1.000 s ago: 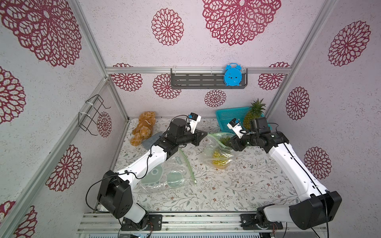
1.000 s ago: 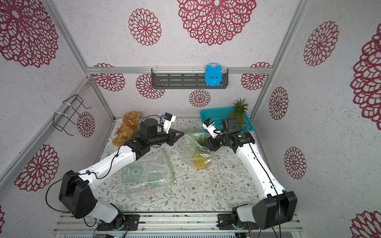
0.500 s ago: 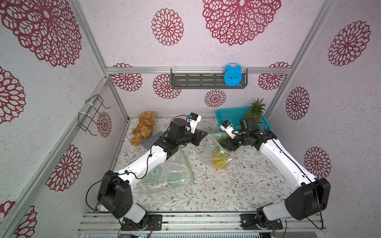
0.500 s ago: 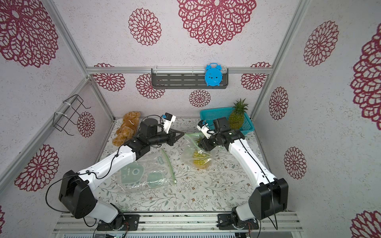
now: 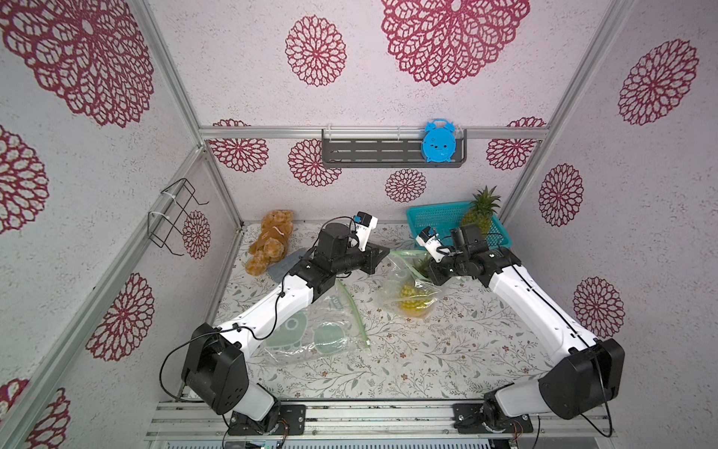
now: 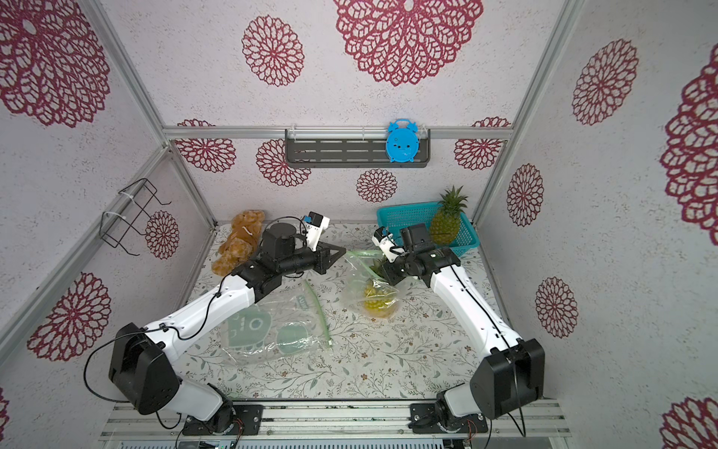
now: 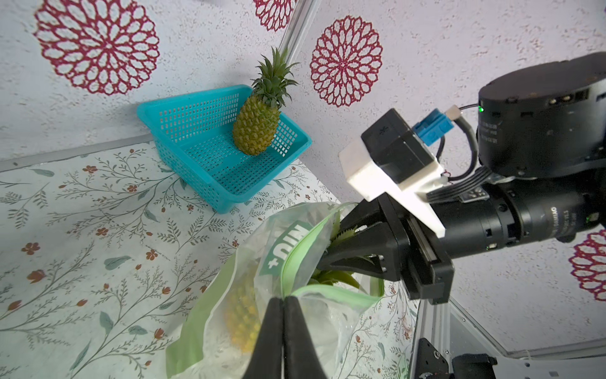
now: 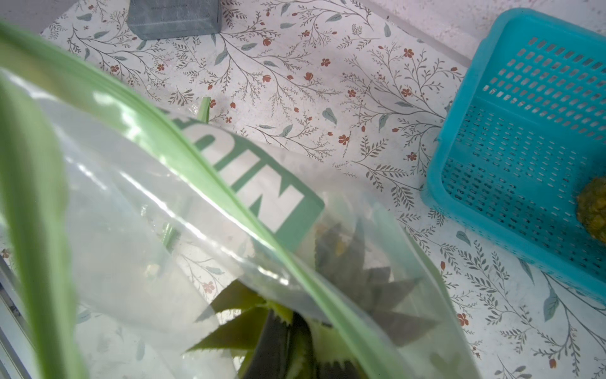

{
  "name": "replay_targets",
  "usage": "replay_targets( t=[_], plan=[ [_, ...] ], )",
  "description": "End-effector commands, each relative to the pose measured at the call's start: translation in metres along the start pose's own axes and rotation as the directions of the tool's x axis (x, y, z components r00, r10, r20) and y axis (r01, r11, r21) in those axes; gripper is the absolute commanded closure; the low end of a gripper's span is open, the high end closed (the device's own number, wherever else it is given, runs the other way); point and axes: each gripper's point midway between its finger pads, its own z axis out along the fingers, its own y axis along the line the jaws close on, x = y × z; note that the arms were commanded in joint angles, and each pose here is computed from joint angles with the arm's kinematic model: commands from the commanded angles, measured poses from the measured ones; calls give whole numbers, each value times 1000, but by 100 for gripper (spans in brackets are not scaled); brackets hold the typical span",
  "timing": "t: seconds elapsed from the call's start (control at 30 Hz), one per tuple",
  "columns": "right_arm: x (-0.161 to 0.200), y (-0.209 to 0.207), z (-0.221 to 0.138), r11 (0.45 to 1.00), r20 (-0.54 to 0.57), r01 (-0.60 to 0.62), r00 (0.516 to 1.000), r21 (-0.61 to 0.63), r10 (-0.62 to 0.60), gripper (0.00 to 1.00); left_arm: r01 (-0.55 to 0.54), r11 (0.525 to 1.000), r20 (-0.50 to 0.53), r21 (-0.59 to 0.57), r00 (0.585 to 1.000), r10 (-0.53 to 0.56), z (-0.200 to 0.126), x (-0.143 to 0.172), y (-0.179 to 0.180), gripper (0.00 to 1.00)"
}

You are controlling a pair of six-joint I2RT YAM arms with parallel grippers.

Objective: Open the zip-top bag and take out the pineapple
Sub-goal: Pick up the pineapple from the zipper food storage bag.

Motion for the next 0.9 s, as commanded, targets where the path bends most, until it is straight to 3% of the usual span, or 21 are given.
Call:
replay_targets(
  t=[0.0,0.27,0.47,0.7,0.87],
  plan=[
    [-32,5,-31,1000,173,14,985,20,-18,100,-1,999,77,-54,997,5,-20,-18,-2,75],
    [-85,13,-84,1000,493,-2,870,29,-13,100,122,958,246,-258,968,-57,-69,-39,33,50],
    [-122,26,-124,999,668,15,744,-33,11,100,344,850,362,-400,911,-198,-106,-31,85,49],
    [-157,42,-158,993,781,66,624,-102,39,100,490,773,450,-403,841,-299,-128,-18,110,45],
    [-180,54,-176,985,828,107,558,-137,55,100,555,755,492,-349,794,-356,-133,-17,112,36]
  ],
)
